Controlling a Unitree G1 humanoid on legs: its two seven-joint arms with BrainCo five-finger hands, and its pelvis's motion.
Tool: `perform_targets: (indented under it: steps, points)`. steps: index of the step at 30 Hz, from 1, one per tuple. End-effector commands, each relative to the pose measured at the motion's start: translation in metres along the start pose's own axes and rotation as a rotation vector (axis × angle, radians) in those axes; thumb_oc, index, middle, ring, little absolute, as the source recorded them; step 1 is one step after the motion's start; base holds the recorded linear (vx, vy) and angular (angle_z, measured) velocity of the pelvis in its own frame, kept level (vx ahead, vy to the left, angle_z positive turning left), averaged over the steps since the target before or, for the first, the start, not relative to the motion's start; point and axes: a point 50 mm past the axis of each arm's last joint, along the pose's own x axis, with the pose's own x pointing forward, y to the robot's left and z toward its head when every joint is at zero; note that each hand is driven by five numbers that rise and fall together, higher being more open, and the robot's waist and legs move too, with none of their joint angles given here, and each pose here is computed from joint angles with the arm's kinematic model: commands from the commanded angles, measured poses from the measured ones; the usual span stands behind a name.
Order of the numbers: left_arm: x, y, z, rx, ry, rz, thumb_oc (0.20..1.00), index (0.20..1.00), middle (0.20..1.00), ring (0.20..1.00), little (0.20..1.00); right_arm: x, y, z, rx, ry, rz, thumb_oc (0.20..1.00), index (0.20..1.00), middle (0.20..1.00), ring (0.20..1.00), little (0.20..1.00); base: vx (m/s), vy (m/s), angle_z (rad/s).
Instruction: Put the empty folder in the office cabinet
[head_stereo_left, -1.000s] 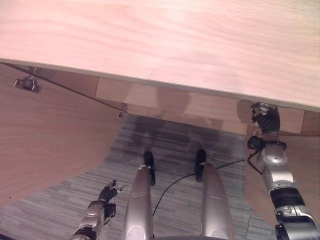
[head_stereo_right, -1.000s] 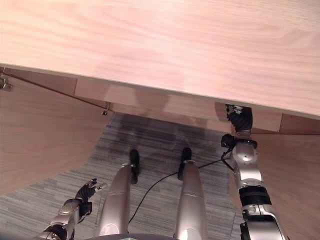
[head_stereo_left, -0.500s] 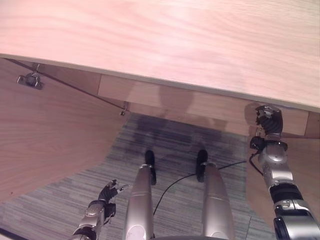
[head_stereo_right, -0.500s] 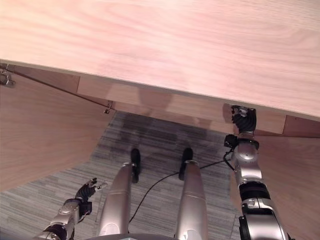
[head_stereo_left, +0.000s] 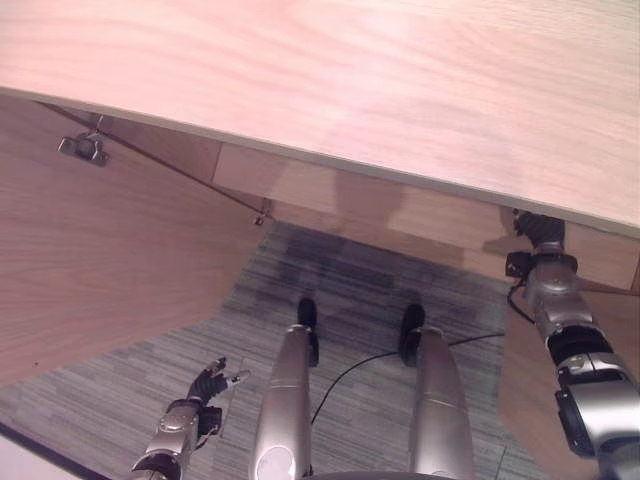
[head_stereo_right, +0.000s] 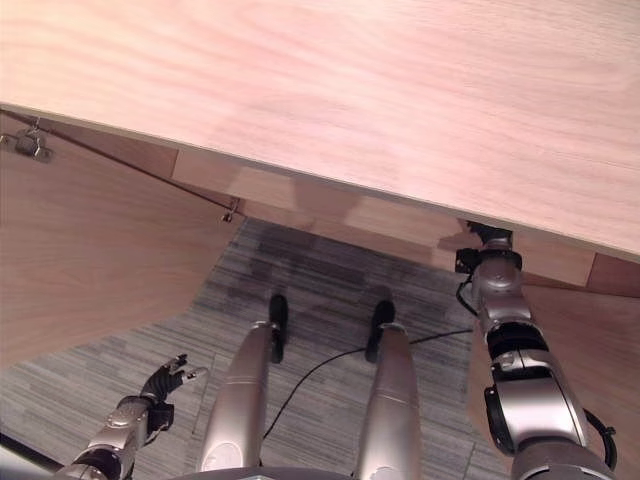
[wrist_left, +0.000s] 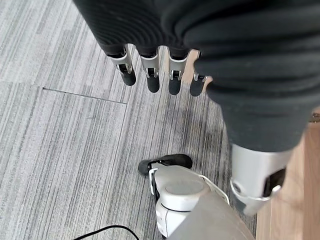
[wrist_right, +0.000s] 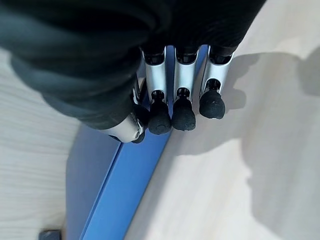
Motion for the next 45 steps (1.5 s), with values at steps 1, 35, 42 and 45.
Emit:
perform_targets:
  steps: [1, 35, 42, 45]
  points:
    - [-0.011, 0.01, -0.026, 0.028, 0.072, 0.017, 1.0, 1.0, 1.0, 1.0, 1.0, 0.001, -0.023, -0.002, -0.016, 0.008, -0.032, 0.2, 0.2, 0.2, 0.2, 0.2, 0.01, -0.002, 0.04]
    - [-0.018, 0.028, -0.013, 0.123, 0.016, -0.058, 1.0, 1.0, 1.0, 1.0, 1.0, 0.014, -0.119, 0.006, -0.183, 0.238, -0.251, 0.2, 0.2, 0.2, 0.2, 0.2, -0.01, -0.003, 0.01]
    - [-0.024, 0.037, -0.011, 0.174, 0.014, -0.087, 1.0, 1.0, 1.0, 1.0, 1.0, 0.033, -0.144, 0.083, -0.22, 0.053, -0.323, 0.2, 0.2, 0.2, 0.2, 0.2, -0.02, -0.006, 0.01]
    - [-0.023, 0.037, -0.015, 0.167, 0.035, -0.086, 1.0, 1.0, 1.0, 1.0, 1.0, 0.04, -0.129, 0.102, -0.182, -0.023, -0.289, 0.2, 0.2, 0.2, 0.2, 0.2, 0.0, 0.0, 0.0]
